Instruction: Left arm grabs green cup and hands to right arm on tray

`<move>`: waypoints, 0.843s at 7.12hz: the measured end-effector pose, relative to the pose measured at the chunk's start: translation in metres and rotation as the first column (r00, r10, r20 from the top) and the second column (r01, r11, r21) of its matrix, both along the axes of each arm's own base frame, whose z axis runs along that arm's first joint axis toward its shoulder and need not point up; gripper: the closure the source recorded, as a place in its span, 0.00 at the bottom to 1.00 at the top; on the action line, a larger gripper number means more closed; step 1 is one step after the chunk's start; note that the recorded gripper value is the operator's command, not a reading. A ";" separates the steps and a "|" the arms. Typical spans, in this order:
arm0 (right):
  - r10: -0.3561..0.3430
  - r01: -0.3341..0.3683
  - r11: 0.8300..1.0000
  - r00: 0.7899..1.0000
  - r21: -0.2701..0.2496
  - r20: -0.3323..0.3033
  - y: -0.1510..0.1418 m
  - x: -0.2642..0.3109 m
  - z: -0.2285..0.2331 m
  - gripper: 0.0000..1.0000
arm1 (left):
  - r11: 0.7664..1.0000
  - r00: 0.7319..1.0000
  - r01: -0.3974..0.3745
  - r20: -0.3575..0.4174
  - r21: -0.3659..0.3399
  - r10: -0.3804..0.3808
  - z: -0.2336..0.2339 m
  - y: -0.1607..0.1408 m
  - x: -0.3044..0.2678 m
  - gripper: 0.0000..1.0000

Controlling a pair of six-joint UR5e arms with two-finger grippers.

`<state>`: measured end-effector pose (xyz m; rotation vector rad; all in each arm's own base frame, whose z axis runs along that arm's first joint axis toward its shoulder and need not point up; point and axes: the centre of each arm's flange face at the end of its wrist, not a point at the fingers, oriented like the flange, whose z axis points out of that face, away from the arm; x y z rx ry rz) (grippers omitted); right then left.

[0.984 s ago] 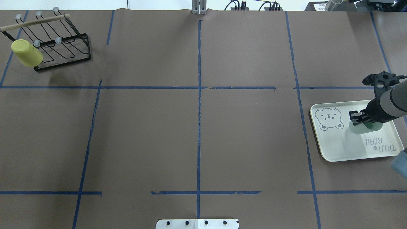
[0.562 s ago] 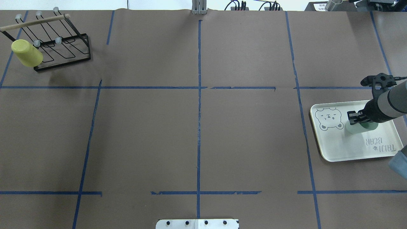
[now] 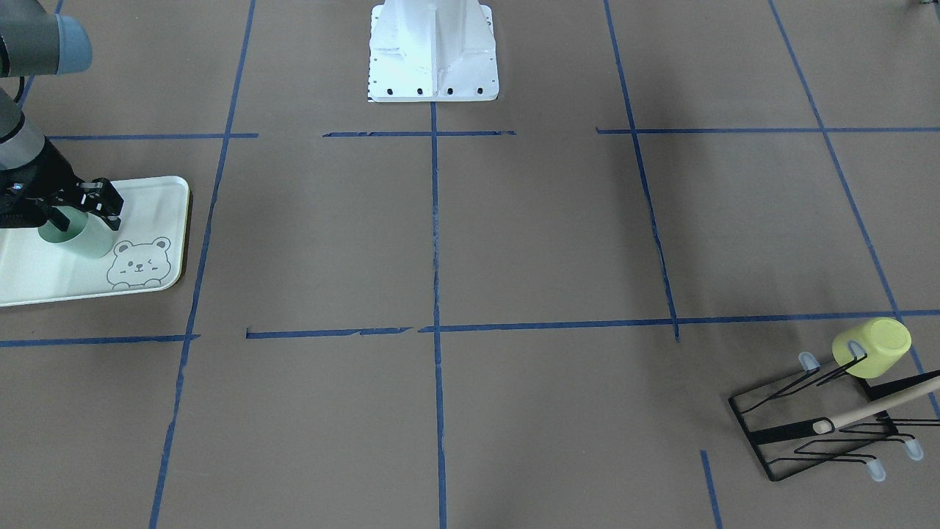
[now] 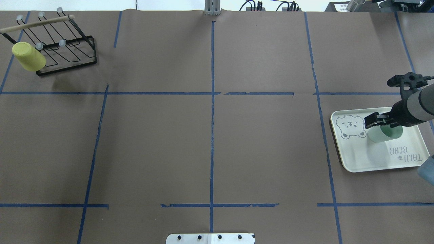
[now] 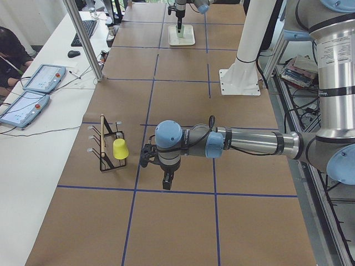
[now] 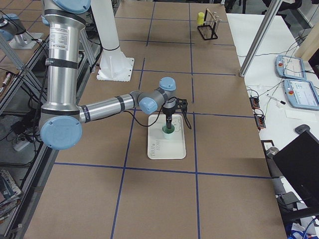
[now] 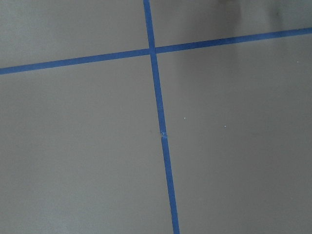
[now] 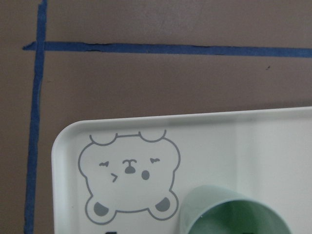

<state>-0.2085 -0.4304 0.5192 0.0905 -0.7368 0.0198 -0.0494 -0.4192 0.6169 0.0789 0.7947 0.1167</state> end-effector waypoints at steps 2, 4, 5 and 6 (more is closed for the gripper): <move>-0.070 0.071 0.997 0.997 0.034 -0.008 -0.013 0.062 0.007 0.00 | 1.000 1.000 -0.001 0.000 0.002 0.001 0.000 0.000 0.000 0.00; -0.150 0.153 0.986 0.988 0.064 -0.043 -0.011 0.145 0.035 0.00 | 1.000 1.000 -0.003 0.000 0.002 0.003 0.001 0.000 0.000 0.00; -0.180 0.184 0.981 0.982 0.070 -0.051 0.001 0.188 0.053 0.00 | 1.000 1.000 -0.004 0.002 -0.002 0.004 0.003 0.000 0.000 0.00; -0.199 0.203 0.977 0.978 0.061 -0.059 0.017 0.222 0.072 0.00 | 1.000 1.000 -0.004 0.004 -0.012 0.004 0.008 0.000 0.000 0.00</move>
